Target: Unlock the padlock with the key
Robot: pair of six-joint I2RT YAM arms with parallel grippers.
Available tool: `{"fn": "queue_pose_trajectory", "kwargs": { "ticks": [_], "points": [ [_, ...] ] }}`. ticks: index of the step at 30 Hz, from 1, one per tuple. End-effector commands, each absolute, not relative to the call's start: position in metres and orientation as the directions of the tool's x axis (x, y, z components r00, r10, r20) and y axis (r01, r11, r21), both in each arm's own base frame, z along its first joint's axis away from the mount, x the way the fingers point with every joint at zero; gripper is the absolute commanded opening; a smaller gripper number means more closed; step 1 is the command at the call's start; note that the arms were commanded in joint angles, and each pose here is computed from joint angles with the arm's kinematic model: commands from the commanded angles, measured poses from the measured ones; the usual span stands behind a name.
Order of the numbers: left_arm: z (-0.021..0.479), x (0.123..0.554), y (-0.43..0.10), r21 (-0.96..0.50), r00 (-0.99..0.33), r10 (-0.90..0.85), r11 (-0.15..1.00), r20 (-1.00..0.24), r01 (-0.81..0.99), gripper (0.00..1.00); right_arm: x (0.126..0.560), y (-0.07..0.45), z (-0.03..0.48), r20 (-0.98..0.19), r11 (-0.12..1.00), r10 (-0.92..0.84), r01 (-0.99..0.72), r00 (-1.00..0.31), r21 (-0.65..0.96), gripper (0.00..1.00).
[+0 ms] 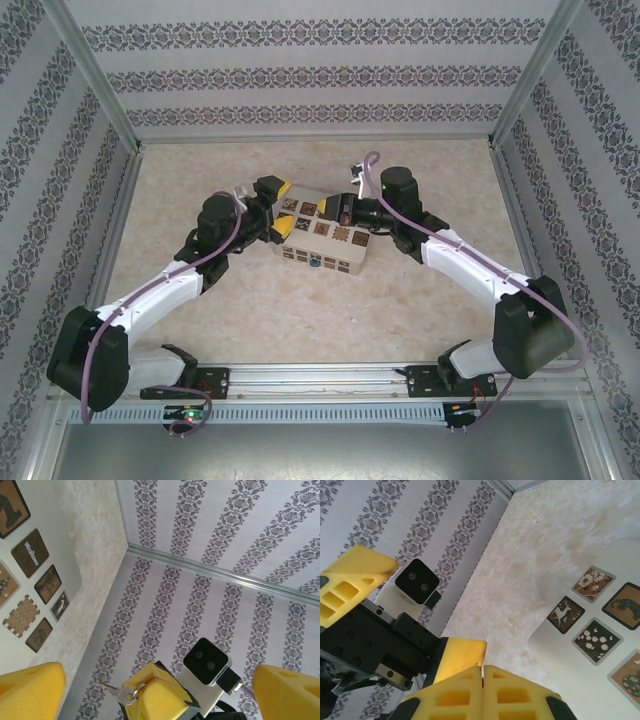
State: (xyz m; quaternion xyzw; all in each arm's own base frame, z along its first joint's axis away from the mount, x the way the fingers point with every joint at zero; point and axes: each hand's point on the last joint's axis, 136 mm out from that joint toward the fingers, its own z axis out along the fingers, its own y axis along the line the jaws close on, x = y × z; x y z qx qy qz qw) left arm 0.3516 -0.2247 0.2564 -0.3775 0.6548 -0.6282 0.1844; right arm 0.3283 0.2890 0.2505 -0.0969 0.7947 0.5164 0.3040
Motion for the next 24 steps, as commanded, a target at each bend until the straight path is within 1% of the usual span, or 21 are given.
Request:
{"fn": "queue_pose_trajectory", "kwargs": {
  "ticks": [1, 11, 20, 24],
  "points": [
    [0.262, 0.349, -0.237, -0.955, -0.657, -0.698, -0.149, 0.286, -0.257, 0.95, 0.326, 0.294, 0.266, -0.639, 0.458, 0.139, -0.523, -0.756, 0.719, 0.0],
    [0.255, 0.348, -0.262, -0.937, -0.663, -0.665, -0.198, 0.344, -0.287, 0.91, 0.323, 0.309, 0.267, -0.649, 0.455, 0.131, -0.536, -0.75, 0.711, 0.0],
    [0.247, 0.352, -0.267, -0.927, -0.635, -0.678, -0.218, 0.37, -0.307, 0.84, 0.317, 0.321, 0.263, -0.637, 0.438, 0.118, -0.536, -0.762, 0.722, 0.0],
    [0.247, 0.355, -0.265, -0.925, -0.623, -0.687, -0.229, 0.374, -0.303, 0.78, 0.316, 0.324, 0.258, -0.627, 0.432, 0.111, -0.53, -0.771, 0.729, 0.0]
  ]
}}
